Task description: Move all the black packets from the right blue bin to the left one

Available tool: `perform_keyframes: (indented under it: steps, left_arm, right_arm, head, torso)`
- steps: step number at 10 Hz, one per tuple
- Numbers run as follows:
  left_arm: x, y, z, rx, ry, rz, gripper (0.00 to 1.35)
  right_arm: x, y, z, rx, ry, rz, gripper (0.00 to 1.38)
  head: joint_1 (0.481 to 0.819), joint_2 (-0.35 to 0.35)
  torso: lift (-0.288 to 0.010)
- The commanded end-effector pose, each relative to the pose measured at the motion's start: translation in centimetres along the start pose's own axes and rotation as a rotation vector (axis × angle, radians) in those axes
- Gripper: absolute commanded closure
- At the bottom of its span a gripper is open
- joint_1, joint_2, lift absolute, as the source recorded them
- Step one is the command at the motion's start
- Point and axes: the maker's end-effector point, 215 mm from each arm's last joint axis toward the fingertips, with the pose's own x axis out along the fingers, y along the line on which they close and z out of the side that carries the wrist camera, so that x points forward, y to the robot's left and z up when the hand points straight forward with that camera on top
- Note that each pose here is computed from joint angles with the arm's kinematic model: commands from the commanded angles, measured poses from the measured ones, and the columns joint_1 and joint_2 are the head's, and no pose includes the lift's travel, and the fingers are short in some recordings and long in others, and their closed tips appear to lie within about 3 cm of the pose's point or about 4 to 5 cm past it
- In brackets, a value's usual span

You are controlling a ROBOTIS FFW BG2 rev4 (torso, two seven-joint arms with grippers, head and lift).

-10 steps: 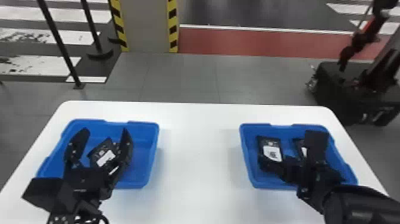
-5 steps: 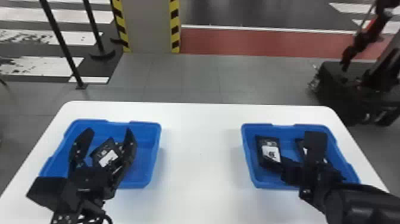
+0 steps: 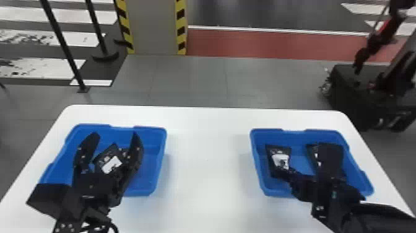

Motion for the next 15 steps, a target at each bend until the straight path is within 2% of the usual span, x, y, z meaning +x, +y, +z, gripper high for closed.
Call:
perform_keyframes:
  steps: [1, 3, 5, 7, 8, 10, 12, 13, 15]
  left_arm:
    - [0.3, -0.3, -0.5, -0.034, 0.028, -0.002, 0.25]
    - [0.3, -0.7, -1.0, -0.048, 0.053, -0.016, 0.26]
    - [0.6, -1.4, -1.0, -0.085, 0.073, -0.030, 0.26]
    - [0.8, -2.1, -2.0, -0.162, 0.116, -0.042, 0.25]
    - [0.9, -2.7, -2.2, -0.195, 0.141, -0.060, 0.25]
    - [1.8, -3.7, -0.6, -0.257, 0.141, -0.098, 0.25]
    - [2.6, -4.4, 1.6, -0.306, 0.115, -0.124, 0.25]
    - [2.8, -5.0, 1.7, -0.336, 0.129, -0.146, 0.25]
    - [3.0, -6.3, 0.6, -0.341, 0.182, -0.190, 0.25]
  right_arm:
    - [-2.9, 1.8, 3.0, -0.015, -0.121, 0.029, 1.15]
    - [-7.1, 4.0, 7.7, -0.049, -0.275, 0.055, 1.15]
    - [-8.4, 7.0, 13.6, -0.097, -0.462, 0.191, 1.14]
    - [-8.5, 10.3, 17.4, -0.201, -0.544, 0.329, 1.14]
    - [-8.3, 12.6, 18.3, -0.239, -0.554, 0.403, 1.14]
    - [-7.7, 17.8, 17.5, -0.277, -0.525, 0.549, 1.14]
    - [-6.4, 21.7, 14.5, -0.278, -0.449, 0.694, 1.14]
    - [-6.4, 23.8, 12.7, -0.270, -0.406, 0.750, 1.14]
    - [-6.7, 26.6, 11.0, -0.264, -0.367, 0.816, 1.14]
  head:
    - [0.695, -0.031]
    - [0.695, -0.025]
    - [0.695, -0.015]
    - [0.695, 0.009]
    - [0.695, 0.019]
    - [0.695, 0.043]
    - [0.695, 0.092]
    - [0.695, 0.118]
    - [0.695, 0.146]
  torso:
    - [-0.110]
    - [-0.110]
    - [-0.110]
    - [-0.110]
    - [-0.110]
    - [-0.110]
    - [-0.110]
    - [-0.110]
    - [-0.110]
